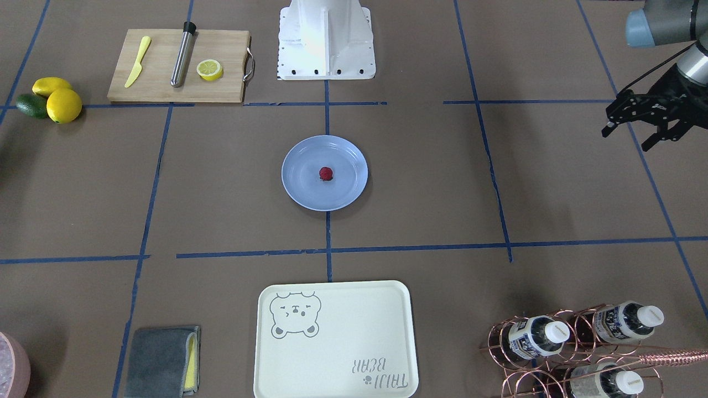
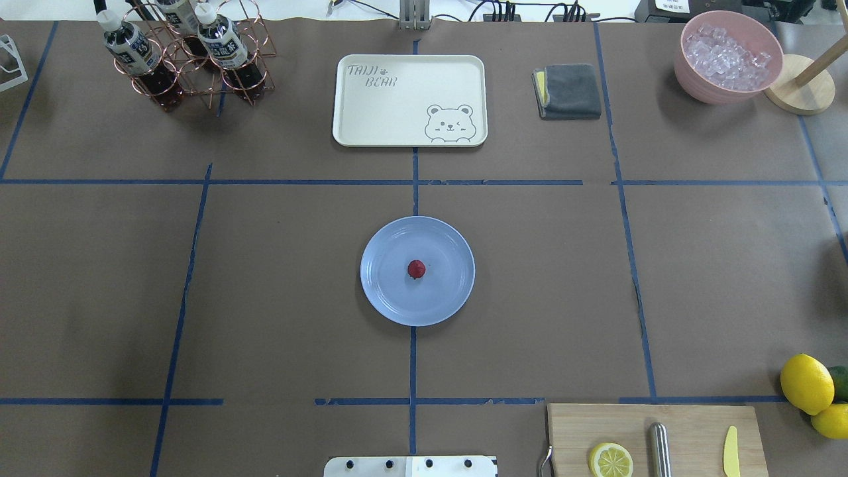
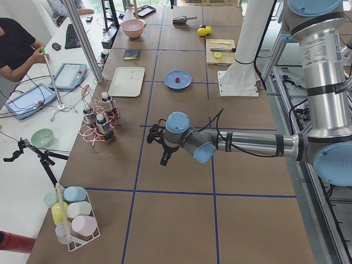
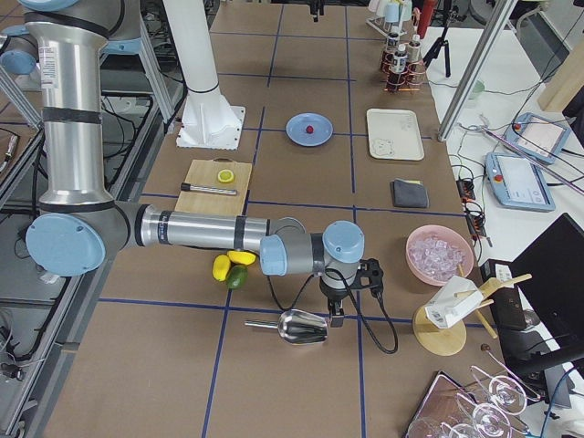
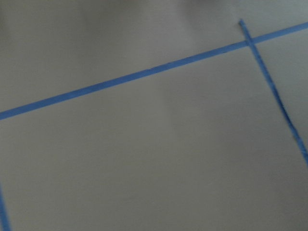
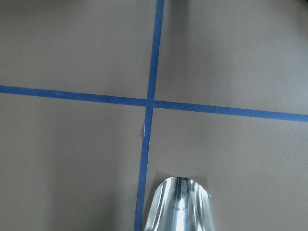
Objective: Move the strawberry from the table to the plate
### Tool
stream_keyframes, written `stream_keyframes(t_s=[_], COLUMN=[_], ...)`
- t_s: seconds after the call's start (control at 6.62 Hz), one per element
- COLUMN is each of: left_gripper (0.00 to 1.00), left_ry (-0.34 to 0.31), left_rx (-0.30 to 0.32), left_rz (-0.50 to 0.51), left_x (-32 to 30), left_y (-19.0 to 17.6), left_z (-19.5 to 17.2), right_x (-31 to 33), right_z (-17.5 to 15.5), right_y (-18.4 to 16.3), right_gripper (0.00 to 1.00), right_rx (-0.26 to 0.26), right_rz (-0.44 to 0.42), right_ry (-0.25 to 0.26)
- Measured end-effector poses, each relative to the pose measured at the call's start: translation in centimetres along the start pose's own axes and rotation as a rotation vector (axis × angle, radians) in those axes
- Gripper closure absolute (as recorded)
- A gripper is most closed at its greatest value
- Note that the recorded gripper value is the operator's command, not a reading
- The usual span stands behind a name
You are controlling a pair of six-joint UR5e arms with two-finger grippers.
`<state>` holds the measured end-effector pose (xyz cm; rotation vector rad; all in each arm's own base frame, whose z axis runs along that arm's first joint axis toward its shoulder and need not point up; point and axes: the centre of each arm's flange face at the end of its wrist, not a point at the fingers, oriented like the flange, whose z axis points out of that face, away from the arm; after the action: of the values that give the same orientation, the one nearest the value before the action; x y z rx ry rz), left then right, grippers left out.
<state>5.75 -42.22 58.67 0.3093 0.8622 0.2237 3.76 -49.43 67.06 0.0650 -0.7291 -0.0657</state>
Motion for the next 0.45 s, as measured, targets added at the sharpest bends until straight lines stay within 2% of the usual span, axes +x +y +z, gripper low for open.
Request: stream_keyframes(t_s=[0.45], left_gripper=[0.0], left_ry=[-0.066], left_rx=[-0.081], left_rz=[-0.06], left_x=[-4.0], left_y=[-2.9], left_z=[-2.8], right_x=[0.7], right_z=[-0.5], right_y=[0.2], right_gripper=[0.0], right_rx=[0.008], right_rz=[-0.02], right_ry=[-0.009])
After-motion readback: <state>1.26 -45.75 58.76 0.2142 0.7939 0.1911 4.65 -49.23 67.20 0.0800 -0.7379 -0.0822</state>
